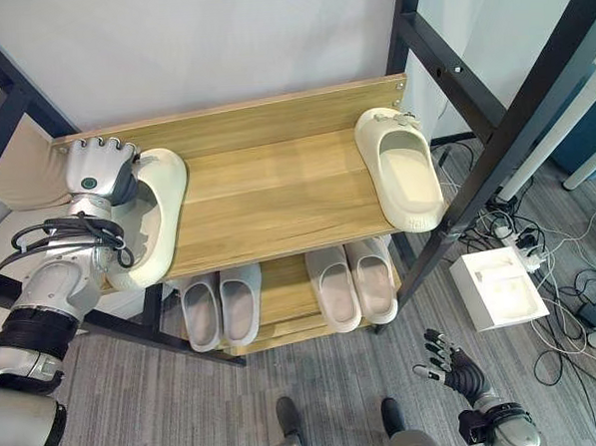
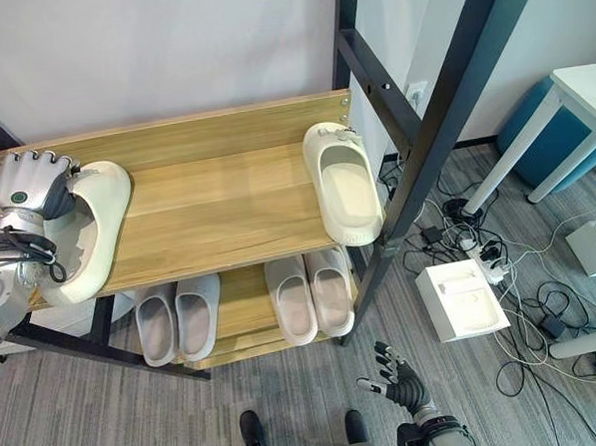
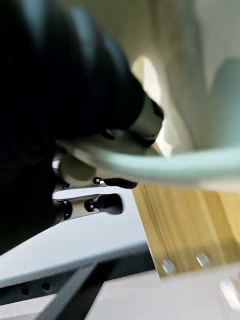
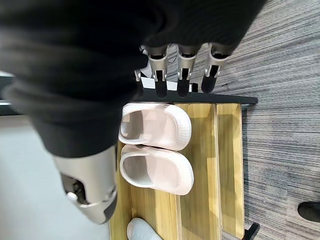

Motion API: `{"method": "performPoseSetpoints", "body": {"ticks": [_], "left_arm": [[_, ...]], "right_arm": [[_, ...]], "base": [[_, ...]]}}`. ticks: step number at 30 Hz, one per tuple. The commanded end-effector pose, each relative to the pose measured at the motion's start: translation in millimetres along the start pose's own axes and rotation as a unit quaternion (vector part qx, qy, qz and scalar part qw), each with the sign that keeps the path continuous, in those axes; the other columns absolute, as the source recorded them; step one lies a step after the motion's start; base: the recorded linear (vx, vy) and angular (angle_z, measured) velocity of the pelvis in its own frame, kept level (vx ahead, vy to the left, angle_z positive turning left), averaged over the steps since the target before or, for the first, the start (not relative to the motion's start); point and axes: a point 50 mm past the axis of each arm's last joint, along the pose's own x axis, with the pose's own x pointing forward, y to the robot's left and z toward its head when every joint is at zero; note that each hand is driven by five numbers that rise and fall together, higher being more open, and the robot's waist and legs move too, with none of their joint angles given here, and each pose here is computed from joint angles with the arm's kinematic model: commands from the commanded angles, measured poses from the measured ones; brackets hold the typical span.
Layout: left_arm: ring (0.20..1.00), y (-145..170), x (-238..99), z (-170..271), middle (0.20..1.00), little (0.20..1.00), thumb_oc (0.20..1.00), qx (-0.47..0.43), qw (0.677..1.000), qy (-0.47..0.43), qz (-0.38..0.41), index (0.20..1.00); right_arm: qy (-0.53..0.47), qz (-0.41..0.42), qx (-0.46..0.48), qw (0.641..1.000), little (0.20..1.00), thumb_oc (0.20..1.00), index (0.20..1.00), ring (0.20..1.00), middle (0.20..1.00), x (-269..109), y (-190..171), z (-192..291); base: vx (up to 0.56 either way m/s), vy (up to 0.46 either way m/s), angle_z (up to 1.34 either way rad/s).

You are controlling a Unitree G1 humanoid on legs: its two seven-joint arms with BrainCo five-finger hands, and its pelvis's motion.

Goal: Arrange the slippers neatly on the shoe rack.

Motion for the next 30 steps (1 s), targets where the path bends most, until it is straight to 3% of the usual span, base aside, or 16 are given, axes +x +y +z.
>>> {"method": "performPoseSetpoints", "body": {"ticks": [1,9,14,15,30], "left_arm": [[0.2,34.7,30.6,27.3,0.2,0.2,0.2,-0.072,0.991,-0.022,0.111,0.2],[0.2,58.0,68.3,95.0,0.2,0.2,0.2,-0.114,0.98,-0.101,0.132,0.2],[0.2,59.0,81.6,96.8,0.2,0.2,0.2,-0.103,0.984,-0.09,0.112,0.2],[1.0,53.1,87.5,97.3,1.0,1.0,1.0,-0.1,0.988,-0.07,0.092,1.0],[1.0,41.0,88.0,90.3,1.0,1.0,1.0,-0.088,0.993,-0.058,0.044,1.0]], "right_arm": [[-0.077,0.006,0.0,0.997,1.0,1.0,1.0,1.0,1.0,5.0,3.2,30.0],[-0.092,-0.005,0.003,0.996,1.0,1.0,1.0,1.0,1.0,3.8,-1.3,37.6],[-0.093,-0.014,0.0,0.996,1.0,1.0,1.0,1.0,1.0,2.7,-5.9,38.4],[-0.085,-0.033,-0.002,0.996,1.0,1.0,1.0,1.0,1.0,5.5,-12.2,34.9],[-0.067,-0.019,0.02,0.997,1.0,1.0,1.0,1.0,1.0,2.6,-7.2,26.2]], "base": [[0.0,-0.021,-0.07],[-0.01,-0.051,-0.17],[0.0,-0.052,-0.22],[0.01,-0.071,-0.24],[0.0,-0.015,0.07]]}}
